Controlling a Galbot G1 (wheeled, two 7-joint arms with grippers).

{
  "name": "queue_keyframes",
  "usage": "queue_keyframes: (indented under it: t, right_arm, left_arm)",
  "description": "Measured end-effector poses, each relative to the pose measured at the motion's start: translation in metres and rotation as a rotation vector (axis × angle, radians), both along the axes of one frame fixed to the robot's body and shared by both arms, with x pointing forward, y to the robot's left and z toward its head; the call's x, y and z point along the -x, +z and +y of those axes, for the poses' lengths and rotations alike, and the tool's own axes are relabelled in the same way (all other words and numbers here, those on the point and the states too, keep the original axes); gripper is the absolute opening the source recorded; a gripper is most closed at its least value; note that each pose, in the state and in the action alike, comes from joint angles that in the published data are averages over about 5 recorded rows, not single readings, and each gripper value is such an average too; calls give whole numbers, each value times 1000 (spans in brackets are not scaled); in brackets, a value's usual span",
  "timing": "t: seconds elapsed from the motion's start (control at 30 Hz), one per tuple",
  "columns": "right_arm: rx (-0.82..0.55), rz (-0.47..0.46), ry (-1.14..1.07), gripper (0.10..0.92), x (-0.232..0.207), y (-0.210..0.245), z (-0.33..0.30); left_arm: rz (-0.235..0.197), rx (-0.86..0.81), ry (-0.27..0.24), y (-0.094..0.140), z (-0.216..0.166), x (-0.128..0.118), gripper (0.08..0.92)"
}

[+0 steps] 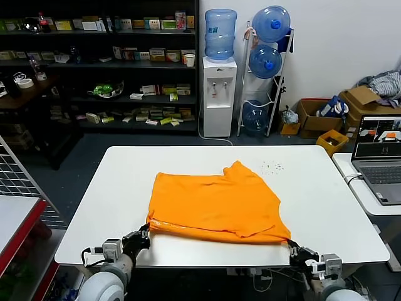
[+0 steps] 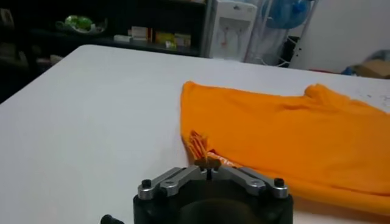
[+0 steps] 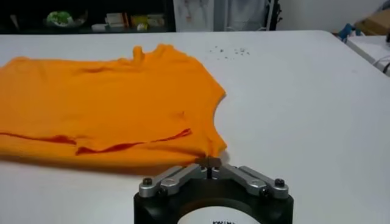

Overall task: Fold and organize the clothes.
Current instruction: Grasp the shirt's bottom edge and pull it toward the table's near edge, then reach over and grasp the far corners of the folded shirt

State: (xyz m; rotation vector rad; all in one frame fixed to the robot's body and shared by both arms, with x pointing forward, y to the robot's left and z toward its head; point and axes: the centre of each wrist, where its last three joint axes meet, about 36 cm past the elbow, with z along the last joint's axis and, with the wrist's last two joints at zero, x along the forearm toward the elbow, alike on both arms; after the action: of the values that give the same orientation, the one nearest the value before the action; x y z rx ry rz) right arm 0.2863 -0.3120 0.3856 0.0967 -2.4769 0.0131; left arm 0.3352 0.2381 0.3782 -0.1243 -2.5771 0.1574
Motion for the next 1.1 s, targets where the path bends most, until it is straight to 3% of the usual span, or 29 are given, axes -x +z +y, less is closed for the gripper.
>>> queue_keyframes:
  t: [0.27, 0.43, 0.57, 0.7, 0.87, 1.1]
  right_arm:
    - [41, -22, 21, 442, 7, 18, 0]
    - [54, -92, 38, 589, -9, 31, -3]
    - [50, -175, 38, 702, -43, 39, -3]
    - [37, -256, 23, 790, -96, 42, -2]
    - [4, -303, 1, 821, -173, 39, 9]
    - [-41, -252, 6, 823, -272, 31, 38]
  left_arm:
    - [17, 11, -7, 11, 4, 17, 325]
    - [-13, 6, -12, 23, 11, 14, 472]
    - [-63, 15, -15, 29, 15, -1, 585]
    - [-126, 32, -16, 31, 17, -32, 706]
    - [-169, 49, -24, 25, 17, -91, 807]
    - [-131, 40, -51, 13, 11, -181, 822]
